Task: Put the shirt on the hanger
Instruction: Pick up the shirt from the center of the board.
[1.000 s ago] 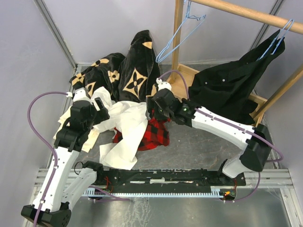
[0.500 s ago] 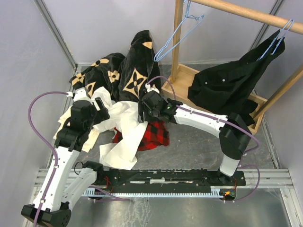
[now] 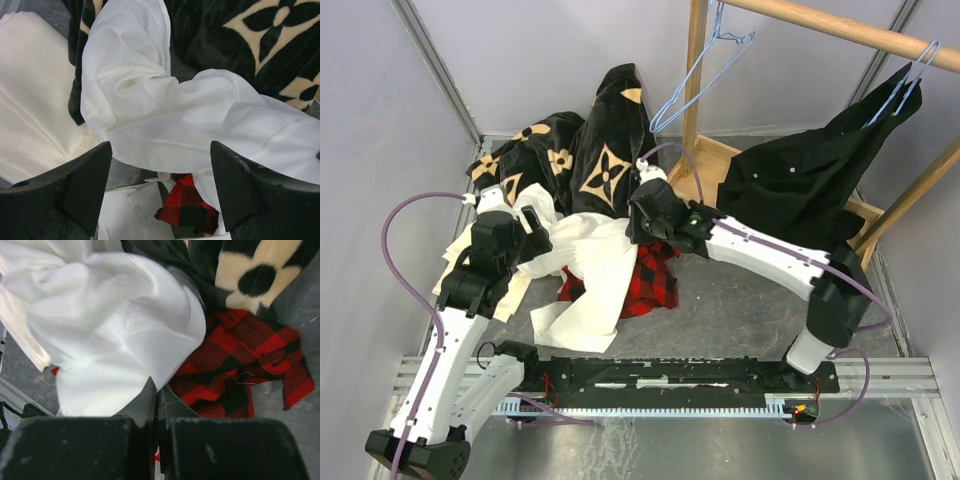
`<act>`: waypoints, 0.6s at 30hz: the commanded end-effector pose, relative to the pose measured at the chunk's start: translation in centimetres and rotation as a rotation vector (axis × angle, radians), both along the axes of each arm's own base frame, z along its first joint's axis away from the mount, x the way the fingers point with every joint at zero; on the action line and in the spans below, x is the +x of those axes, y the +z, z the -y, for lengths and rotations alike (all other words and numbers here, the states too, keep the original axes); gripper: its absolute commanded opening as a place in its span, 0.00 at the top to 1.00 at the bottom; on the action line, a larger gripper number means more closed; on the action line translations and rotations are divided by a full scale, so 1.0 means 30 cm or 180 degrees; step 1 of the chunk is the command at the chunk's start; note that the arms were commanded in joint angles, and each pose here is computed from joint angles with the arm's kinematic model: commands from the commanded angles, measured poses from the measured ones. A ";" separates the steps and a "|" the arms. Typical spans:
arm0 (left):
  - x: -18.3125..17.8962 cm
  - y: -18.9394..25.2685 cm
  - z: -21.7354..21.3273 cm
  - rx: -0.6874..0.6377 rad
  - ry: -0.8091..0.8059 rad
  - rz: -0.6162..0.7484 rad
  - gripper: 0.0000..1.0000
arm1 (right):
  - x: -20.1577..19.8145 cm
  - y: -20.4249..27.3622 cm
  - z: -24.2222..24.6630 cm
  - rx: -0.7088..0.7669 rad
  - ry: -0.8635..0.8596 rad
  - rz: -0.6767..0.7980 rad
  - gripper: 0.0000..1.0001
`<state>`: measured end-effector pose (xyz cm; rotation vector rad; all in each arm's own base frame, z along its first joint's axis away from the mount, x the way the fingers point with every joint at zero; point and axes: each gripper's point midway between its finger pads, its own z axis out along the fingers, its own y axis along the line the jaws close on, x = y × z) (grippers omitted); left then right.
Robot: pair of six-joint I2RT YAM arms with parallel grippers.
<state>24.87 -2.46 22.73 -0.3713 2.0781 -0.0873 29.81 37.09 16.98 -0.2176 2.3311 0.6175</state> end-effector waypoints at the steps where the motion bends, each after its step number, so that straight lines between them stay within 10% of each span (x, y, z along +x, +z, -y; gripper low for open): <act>1: 0.013 0.051 -0.017 0.0035 0.0051 0.0219 0.15 | 0.028 0.321 0.062 0.0247 0.0011 0.0764 1.00; 18: -0.012 0.088 -0.045 0.0024 0.0186 0.0384 0.15 | -0.039 0.844 0.332 -0.0430 0.0203 0.1688 1.00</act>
